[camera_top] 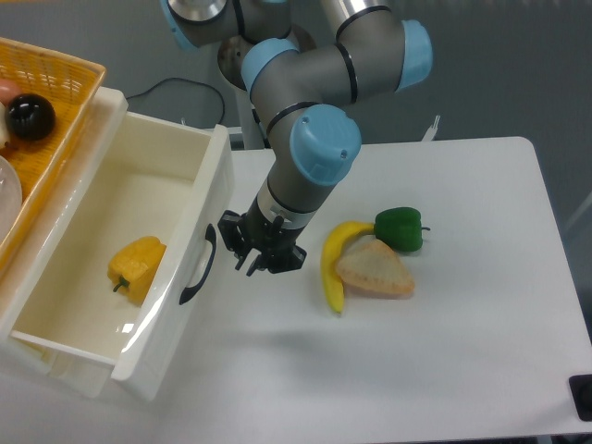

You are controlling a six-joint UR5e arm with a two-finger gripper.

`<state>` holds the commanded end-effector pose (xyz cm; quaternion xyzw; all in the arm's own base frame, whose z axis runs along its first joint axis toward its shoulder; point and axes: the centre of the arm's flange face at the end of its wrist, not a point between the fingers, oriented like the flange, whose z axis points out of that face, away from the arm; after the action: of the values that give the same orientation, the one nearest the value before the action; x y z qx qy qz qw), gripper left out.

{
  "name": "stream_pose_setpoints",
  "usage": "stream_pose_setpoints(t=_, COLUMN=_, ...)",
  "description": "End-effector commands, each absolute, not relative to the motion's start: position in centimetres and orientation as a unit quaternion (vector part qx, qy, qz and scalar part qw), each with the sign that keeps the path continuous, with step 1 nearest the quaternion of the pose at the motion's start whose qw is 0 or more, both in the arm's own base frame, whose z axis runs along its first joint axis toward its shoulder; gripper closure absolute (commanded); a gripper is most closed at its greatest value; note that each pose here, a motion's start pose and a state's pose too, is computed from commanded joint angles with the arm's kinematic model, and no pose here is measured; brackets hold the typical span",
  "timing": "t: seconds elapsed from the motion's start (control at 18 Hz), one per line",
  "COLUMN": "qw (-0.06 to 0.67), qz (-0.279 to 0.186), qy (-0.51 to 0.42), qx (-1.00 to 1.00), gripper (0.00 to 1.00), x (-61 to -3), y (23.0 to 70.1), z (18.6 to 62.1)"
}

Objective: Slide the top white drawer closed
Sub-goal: 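Lower the gripper against the front face of the open white drawer, then push the drawer front inward into the cabinet with the gripper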

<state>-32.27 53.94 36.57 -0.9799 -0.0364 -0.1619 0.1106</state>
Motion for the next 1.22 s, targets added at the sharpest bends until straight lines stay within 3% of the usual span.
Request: stream_pose_setpoints(t=1.22, qw=0.103, qz=-0.179, qy=-0.022, qx=-0.978, gripper=0.75, x=-29.7, y=54.6, z=36.1)
